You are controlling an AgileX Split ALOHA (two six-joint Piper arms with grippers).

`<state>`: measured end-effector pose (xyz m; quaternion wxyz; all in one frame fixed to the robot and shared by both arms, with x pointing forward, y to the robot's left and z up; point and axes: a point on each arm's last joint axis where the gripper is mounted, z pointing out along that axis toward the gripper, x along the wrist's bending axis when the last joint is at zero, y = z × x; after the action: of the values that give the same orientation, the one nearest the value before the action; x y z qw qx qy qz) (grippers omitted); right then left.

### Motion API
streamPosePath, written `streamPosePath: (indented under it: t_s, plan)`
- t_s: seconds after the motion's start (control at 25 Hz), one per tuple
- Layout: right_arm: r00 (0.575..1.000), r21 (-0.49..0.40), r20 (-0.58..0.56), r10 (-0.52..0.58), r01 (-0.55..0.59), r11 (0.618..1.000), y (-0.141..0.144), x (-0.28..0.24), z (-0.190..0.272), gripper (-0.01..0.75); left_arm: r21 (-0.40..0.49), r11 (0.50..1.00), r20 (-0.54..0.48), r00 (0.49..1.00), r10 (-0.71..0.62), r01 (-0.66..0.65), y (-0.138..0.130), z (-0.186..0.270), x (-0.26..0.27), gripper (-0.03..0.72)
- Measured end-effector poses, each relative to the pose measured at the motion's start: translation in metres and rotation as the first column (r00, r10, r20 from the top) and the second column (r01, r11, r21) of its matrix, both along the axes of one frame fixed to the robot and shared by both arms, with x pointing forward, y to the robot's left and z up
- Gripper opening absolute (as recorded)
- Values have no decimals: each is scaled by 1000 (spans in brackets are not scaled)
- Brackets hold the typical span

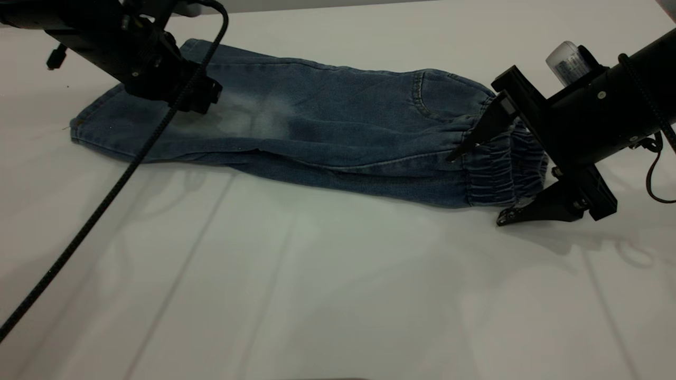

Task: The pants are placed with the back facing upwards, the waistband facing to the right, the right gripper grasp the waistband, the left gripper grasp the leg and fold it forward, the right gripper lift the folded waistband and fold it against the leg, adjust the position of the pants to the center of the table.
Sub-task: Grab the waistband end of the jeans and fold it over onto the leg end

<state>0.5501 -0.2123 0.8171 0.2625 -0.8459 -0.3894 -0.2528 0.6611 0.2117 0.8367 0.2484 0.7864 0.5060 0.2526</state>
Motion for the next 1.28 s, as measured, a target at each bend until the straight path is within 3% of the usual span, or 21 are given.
streamPosePath:
  t_s: [0.52,0.96,1.28]
  plan:
    - [989,-35,148,1,4,999,-3,10,2,603,6,1000,-39,999,-10,10,-4,-2,-4,338]
    - [979,-67,196,58,-46,997,-8,11,2,599,7,1000,-51,999,-9,9,-4,-1,-4,338]
    - [986,5,168,3,-4,1000,-5,11,5,596,7,1000,-52,999,-9,9,-4,-1,-4,338]
